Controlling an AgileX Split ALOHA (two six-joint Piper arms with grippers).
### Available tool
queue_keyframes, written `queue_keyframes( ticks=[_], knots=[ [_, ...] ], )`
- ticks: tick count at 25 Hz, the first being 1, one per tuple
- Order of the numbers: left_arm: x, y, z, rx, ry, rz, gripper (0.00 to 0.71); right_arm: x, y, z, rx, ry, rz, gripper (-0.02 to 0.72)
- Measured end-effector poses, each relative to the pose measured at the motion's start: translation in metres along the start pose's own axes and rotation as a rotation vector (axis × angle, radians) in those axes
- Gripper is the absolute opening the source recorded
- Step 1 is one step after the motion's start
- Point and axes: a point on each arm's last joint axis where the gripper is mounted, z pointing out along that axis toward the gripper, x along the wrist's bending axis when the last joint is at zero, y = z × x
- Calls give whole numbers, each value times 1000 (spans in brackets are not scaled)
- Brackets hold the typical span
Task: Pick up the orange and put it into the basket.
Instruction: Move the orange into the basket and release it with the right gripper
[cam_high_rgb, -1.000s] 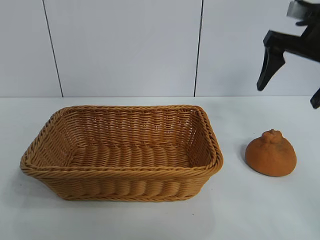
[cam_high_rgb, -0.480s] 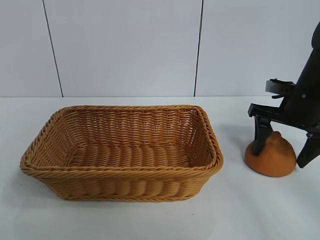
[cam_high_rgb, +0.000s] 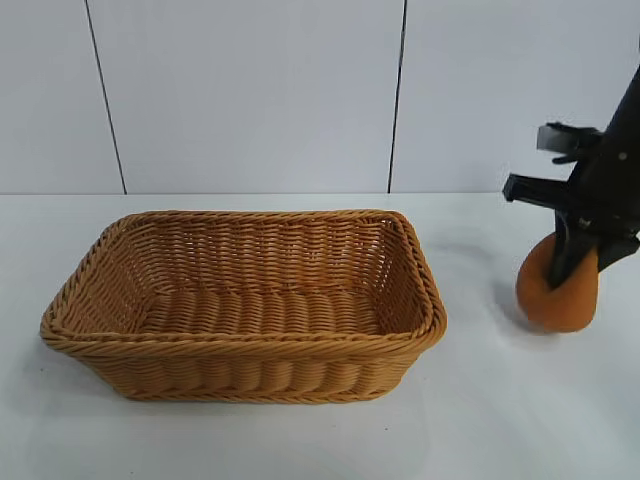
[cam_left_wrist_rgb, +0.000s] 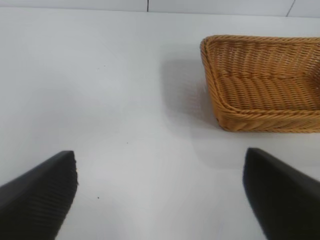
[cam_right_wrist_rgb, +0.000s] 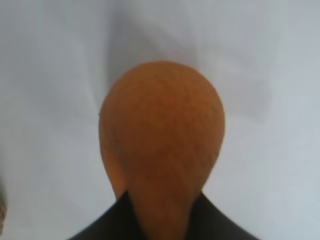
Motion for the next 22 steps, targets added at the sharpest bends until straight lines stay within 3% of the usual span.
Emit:
queue_keyframes(
  ticks=[6, 15, 22],
  knots=[
    [0, 0, 0, 1, -1, -1, 642, 32, -6, -28, -70, 87, -34, 44],
    [0, 0, 0, 1, -3, -2, 642, 149, -31, -14, -164, 293, -213, 44],
    [0, 0, 0, 1, -3, -2, 642, 208, -60, 52, -118, 323, -308, 44]
  ],
)
